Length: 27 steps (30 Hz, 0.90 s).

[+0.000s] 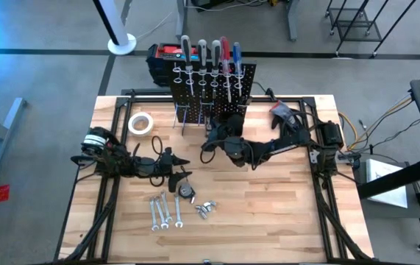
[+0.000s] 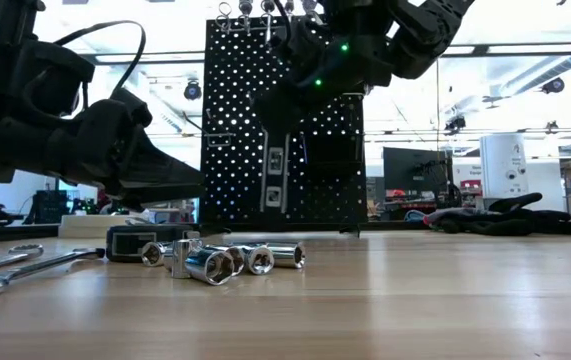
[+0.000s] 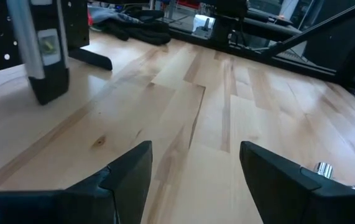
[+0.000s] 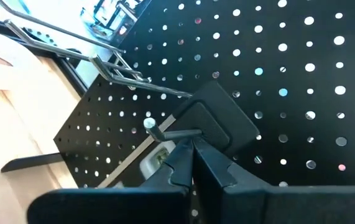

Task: Hang tools onto peg board
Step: Hang the spirit level on the peg board

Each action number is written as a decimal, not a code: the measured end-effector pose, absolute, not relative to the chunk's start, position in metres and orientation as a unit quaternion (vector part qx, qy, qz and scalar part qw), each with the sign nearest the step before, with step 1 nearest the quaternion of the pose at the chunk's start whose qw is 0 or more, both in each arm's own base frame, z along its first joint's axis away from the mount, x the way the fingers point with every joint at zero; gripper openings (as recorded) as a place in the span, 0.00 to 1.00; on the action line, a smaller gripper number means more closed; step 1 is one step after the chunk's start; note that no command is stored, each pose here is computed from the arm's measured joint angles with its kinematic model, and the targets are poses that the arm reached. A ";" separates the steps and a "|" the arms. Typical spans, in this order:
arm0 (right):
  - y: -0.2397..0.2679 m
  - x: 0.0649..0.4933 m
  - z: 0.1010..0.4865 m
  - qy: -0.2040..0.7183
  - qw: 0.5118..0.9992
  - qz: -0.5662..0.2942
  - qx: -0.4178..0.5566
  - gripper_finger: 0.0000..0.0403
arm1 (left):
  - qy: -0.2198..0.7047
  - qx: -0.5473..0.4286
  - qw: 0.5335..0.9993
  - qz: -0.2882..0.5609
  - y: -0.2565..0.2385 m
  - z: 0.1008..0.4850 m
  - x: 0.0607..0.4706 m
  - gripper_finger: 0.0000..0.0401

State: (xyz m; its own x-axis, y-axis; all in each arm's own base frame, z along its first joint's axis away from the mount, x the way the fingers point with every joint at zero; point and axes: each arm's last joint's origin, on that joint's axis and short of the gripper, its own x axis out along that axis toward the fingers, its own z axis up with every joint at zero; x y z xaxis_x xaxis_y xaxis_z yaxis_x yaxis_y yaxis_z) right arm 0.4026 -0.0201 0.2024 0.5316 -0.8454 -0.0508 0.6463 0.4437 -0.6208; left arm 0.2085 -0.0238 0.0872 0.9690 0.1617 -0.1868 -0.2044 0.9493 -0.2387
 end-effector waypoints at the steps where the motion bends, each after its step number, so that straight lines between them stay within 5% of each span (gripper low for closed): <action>1: -0.021 0.402 0.202 0.181 0.829 -0.451 -0.277 0.00 | 0.083 -0.129 0.984 0.093 -0.024 0.087 0.208 0.58; 27: -0.048 0.400 0.204 0.193 0.814 -0.470 -0.281 0.00 | 0.114 -0.138 0.979 0.100 -0.023 0.080 0.203 0.58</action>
State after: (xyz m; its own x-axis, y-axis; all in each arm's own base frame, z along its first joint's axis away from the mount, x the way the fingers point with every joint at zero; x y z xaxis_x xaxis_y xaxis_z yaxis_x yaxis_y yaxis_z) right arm 0.3998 -0.0478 0.2044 0.4833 -0.8741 -0.0494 0.6579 0.3998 -0.6382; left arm 0.2028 -0.0229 0.0804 0.9539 0.1637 -0.2516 -0.2270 0.9419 -0.2477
